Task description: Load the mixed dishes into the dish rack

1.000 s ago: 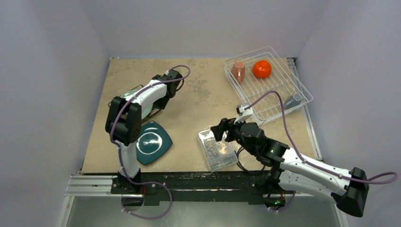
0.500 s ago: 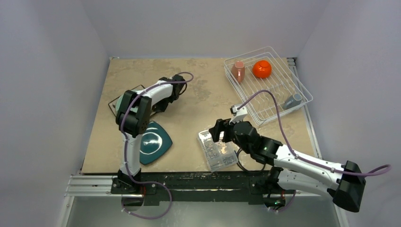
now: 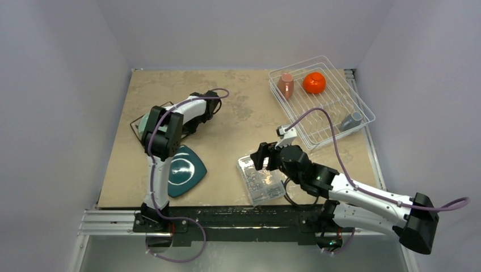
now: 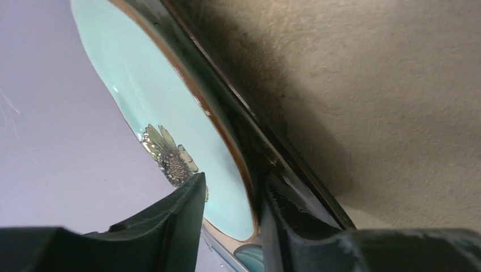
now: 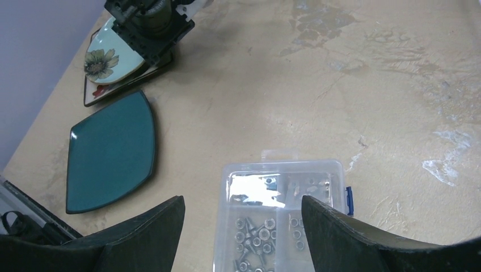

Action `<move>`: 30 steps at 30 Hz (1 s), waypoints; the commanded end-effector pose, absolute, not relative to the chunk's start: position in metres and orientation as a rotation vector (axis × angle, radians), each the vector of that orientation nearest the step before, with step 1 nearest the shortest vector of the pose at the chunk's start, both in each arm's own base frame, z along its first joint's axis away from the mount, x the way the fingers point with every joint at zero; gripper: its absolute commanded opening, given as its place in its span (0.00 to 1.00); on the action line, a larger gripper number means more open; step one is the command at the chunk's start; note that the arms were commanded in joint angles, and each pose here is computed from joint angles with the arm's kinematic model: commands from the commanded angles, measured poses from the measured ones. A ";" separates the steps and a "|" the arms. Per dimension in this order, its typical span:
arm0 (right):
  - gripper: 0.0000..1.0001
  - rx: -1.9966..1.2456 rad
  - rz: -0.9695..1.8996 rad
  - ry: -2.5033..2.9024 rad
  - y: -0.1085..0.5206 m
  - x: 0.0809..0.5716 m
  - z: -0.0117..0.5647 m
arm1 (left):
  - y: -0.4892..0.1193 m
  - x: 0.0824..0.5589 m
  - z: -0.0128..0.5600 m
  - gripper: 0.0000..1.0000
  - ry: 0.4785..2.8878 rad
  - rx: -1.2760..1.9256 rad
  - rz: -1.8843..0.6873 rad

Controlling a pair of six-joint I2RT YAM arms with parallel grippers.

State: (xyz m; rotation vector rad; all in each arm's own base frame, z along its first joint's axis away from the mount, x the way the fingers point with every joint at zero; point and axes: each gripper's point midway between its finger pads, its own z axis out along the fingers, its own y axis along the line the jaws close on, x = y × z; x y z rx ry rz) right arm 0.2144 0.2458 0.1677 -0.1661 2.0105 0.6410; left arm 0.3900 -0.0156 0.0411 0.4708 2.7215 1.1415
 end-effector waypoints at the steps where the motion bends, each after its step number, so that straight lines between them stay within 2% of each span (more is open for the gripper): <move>1: 0.75 -0.114 0.690 1.943 0.247 0.218 0.198 | -0.015 0.388 0.029 0.29 2.763 0.472 1.139; 3: 0.75 -0.110 0.693 1.940 0.247 0.218 0.199 | -0.015 0.388 0.029 0.17 2.775 0.473 1.116; 4: 0.75 -0.109 0.693 1.941 0.247 0.218 0.199 | -0.016 0.388 0.031 0.06 2.771 0.473 1.116; 5: 0.75 -0.109 0.694 1.943 0.247 0.218 0.198 | -0.015 0.389 0.033 0.00 2.763 0.469 1.126; 21: 0.75 -0.122 0.700 1.982 0.262 0.222 0.194 | -0.023 0.387 0.128 0.00 2.488 0.347 1.237; 30: 0.75 -0.117 0.739 2.016 0.279 0.224 0.192 | -0.031 0.369 0.168 0.00 2.428 0.307 1.089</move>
